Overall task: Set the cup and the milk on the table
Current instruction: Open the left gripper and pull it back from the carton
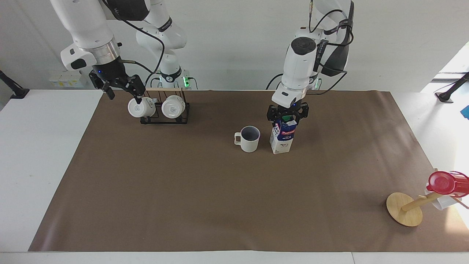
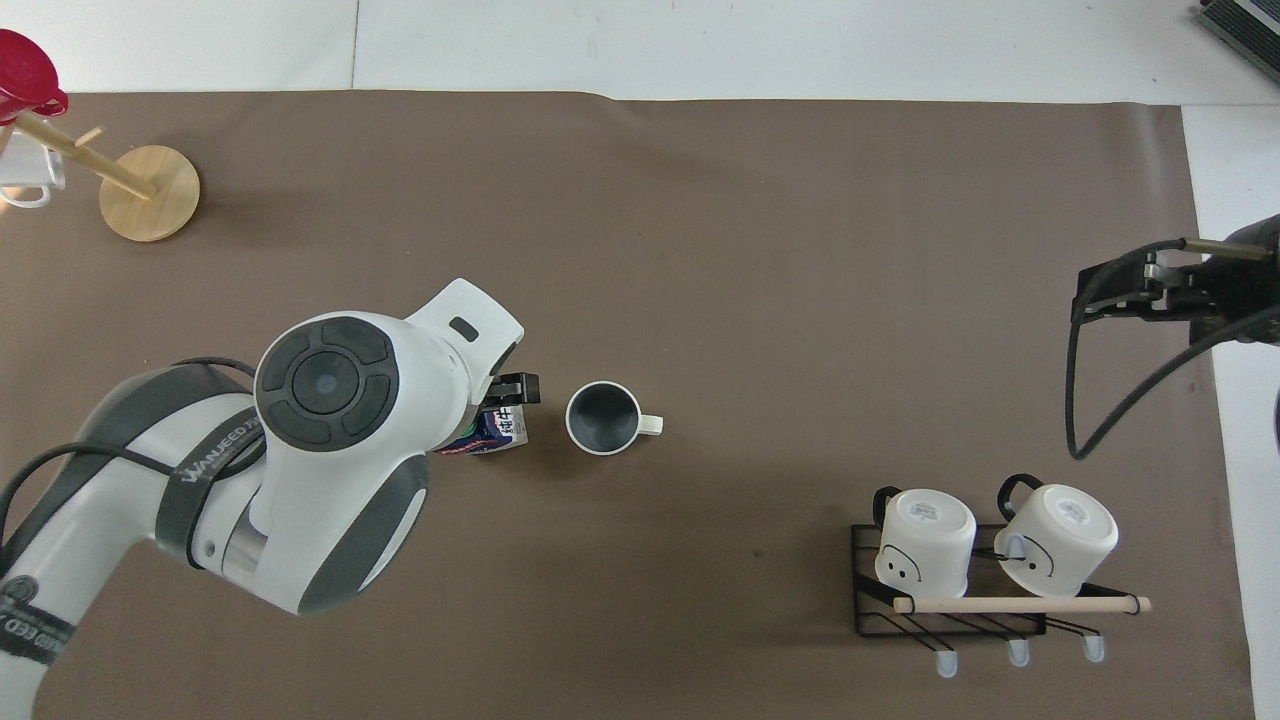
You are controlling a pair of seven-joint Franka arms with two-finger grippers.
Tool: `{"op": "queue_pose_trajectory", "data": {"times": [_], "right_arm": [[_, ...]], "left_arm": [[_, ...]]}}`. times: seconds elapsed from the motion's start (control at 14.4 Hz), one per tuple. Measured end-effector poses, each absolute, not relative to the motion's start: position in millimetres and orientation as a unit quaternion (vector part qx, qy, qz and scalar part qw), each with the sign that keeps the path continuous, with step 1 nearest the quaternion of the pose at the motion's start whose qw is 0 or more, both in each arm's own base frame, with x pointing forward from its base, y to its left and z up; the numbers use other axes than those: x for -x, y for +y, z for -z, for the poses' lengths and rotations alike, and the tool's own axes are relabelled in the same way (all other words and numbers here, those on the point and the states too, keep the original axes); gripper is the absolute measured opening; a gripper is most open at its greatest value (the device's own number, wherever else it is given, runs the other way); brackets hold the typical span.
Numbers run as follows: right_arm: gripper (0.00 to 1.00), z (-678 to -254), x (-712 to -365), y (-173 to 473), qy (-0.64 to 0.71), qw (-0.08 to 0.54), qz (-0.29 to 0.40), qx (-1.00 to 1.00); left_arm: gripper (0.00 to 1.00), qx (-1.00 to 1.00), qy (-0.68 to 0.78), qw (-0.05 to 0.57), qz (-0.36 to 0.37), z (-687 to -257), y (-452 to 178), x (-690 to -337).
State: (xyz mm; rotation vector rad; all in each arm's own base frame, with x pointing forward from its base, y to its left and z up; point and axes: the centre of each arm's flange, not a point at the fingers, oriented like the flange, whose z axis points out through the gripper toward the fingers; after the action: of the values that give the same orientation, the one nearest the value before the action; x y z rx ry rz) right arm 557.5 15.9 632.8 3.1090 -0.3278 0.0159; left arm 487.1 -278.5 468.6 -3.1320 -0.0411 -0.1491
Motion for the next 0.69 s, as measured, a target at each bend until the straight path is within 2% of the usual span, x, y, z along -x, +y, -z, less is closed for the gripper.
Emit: {"op": "queue_pose_trajectory", "data": {"times": [0.35, 0.69], "right_arm": [[1.0, -633, -557, 22, -0.099, 0.007, -0.005, -0.995], [1.0, -635, -556, 18, -0.102, 0.008, -0.001, -0.995]], "left_arm": [[1.0, 0.999, -0.004, 0.027, 0.02, -534, -247, -496], [1.0, 0.998, 0.05, 0.034, 0.008, -586, -166, -520]]}}
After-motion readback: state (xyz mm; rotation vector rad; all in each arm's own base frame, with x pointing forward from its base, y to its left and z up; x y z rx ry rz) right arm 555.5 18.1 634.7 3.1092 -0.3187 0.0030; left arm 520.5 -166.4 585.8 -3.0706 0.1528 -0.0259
